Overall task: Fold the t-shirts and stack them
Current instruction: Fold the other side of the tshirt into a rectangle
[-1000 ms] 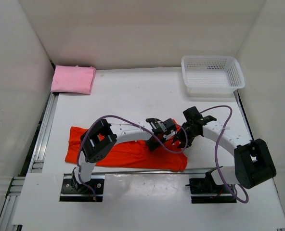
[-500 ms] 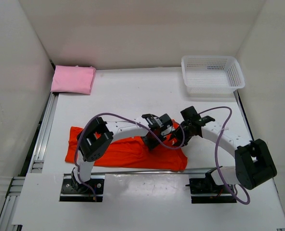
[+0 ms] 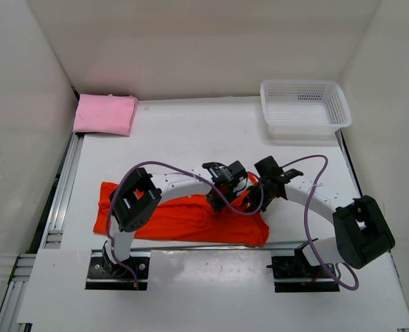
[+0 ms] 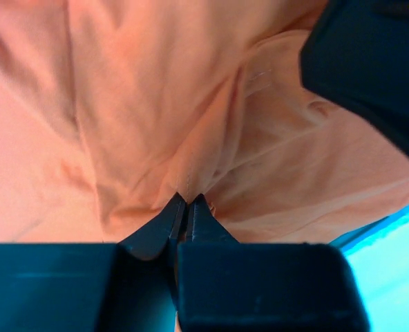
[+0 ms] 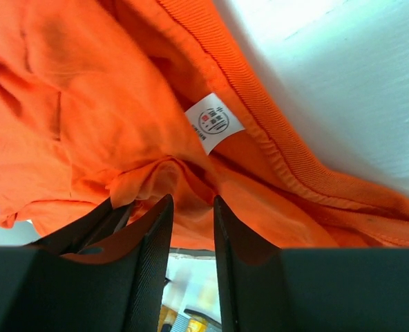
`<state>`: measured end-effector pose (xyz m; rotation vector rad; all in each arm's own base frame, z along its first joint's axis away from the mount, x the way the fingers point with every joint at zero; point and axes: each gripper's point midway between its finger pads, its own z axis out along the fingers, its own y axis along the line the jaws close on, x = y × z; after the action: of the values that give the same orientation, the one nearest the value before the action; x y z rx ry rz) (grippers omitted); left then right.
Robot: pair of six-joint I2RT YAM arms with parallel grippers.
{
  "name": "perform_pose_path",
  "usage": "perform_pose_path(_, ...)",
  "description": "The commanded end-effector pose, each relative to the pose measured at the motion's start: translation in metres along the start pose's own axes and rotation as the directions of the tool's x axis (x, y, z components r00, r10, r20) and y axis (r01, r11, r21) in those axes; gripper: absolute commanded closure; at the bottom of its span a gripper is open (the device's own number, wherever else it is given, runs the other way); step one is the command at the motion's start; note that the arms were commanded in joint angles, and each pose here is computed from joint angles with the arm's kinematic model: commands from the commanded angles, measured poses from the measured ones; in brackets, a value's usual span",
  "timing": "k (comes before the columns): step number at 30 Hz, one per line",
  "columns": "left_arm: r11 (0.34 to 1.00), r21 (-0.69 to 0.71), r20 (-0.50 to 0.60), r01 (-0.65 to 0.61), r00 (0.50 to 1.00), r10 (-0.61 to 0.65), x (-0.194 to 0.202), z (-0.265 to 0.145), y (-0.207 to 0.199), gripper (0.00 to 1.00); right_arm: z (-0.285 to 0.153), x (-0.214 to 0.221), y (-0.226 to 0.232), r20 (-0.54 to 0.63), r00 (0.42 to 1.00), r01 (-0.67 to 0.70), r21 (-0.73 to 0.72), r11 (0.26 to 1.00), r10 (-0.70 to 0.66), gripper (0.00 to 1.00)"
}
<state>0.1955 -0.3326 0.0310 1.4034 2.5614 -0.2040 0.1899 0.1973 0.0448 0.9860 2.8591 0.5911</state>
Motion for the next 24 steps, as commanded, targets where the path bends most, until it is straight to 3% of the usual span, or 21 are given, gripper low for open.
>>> perform_pose_path(1,0.994,0.085,0.153,-0.067,0.987,0.054,-0.035,-0.028,-0.024,0.90,0.005,-0.001,0.009,0.011,1.000,0.011,-0.031,0.999,-0.011,0.69)
perform_pose_path(7,0.993,0.094,0.151,-0.069,0.987,0.054,-0.033,-0.031,-0.026,0.90,0.012,-0.001,0.005,0.001,1.000,0.026,-0.007,1.000,-0.026,0.83)
perform_pose_path(11,0.992,0.112,0.142,-0.062,0.989,0.045,-0.032,-0.034,-0.026,0.88,0.012,-0.002,0.007,0.001,0.999,0.037,-0.007,0.999,-0.037,1.00)
perform_pose_path(24,0.992,0.127,0.044,0.011,0.999,-0.017,0.002,-0.067,-0.006,0.89,-0.023,-0.002,-0.001,0.195,0.944,0.269,0.016,0.963,-0.267,1.00)
